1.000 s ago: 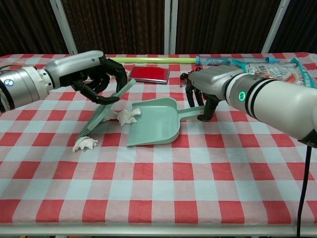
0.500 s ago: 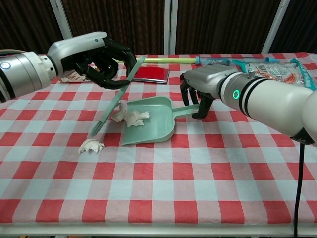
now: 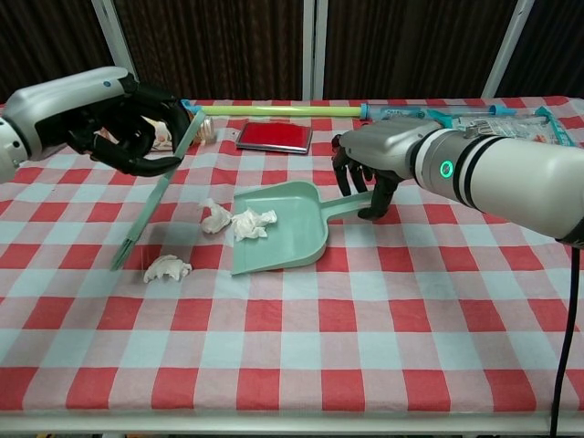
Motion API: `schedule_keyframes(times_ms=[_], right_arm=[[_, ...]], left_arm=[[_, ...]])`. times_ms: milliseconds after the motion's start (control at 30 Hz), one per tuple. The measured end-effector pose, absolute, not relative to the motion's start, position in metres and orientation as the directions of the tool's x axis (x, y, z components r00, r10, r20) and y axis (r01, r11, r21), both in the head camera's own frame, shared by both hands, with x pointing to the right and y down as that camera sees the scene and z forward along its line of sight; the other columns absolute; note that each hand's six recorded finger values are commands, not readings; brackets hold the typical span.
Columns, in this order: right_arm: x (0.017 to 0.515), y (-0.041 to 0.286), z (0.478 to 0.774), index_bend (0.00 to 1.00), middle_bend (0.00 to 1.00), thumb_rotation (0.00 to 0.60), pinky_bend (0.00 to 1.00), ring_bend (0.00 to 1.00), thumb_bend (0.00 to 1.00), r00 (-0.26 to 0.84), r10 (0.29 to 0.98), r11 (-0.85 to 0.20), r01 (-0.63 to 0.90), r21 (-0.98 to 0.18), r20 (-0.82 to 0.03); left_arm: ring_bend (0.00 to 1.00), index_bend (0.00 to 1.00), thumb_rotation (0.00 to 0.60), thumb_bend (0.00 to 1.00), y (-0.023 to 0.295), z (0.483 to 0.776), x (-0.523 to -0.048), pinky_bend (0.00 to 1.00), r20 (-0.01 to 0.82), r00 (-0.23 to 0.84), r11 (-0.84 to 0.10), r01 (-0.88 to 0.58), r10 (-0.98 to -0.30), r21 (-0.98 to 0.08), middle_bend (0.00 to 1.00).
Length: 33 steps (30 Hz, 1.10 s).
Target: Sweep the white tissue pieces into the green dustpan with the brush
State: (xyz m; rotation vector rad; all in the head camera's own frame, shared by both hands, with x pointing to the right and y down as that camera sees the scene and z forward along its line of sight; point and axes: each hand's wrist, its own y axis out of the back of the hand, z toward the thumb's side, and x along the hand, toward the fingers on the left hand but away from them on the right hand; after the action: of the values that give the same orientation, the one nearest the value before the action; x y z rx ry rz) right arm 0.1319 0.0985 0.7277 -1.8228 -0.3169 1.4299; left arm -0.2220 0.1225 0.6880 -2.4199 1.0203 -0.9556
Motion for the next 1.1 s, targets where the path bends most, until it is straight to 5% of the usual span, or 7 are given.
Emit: schedule_keyframes(times_ms=[400, 1100], right_arm=[[0.129, 0.103, 0.728, 0.65, 0.56, 0.600, 0.21, 0.32, 0.35, 0.342, 0.607, -0.667, -0.271, -0.694, -0.717], [0.114, 0.102, 0.733, 0.65, 0.57, 0.600, 0.21, 0.33, 0.35, 0.326, 0.623, -0.686, -0.209, -0.697, -0.711]], left_arm=[[0.75, 0.51, 0.600, 0.48, 0.152, 0.705, -0.198, 0.90, 0.460, 0.440, -0.635, -0.496, -0.771, -0.592, 0.55], [0.74, 0.51, 0.600, 0.48, 0.130, 0.705, -0.122, 0.90, 0.393, 0.498, -0.634, -0.593, -0.773, -0.497, 0.55]])
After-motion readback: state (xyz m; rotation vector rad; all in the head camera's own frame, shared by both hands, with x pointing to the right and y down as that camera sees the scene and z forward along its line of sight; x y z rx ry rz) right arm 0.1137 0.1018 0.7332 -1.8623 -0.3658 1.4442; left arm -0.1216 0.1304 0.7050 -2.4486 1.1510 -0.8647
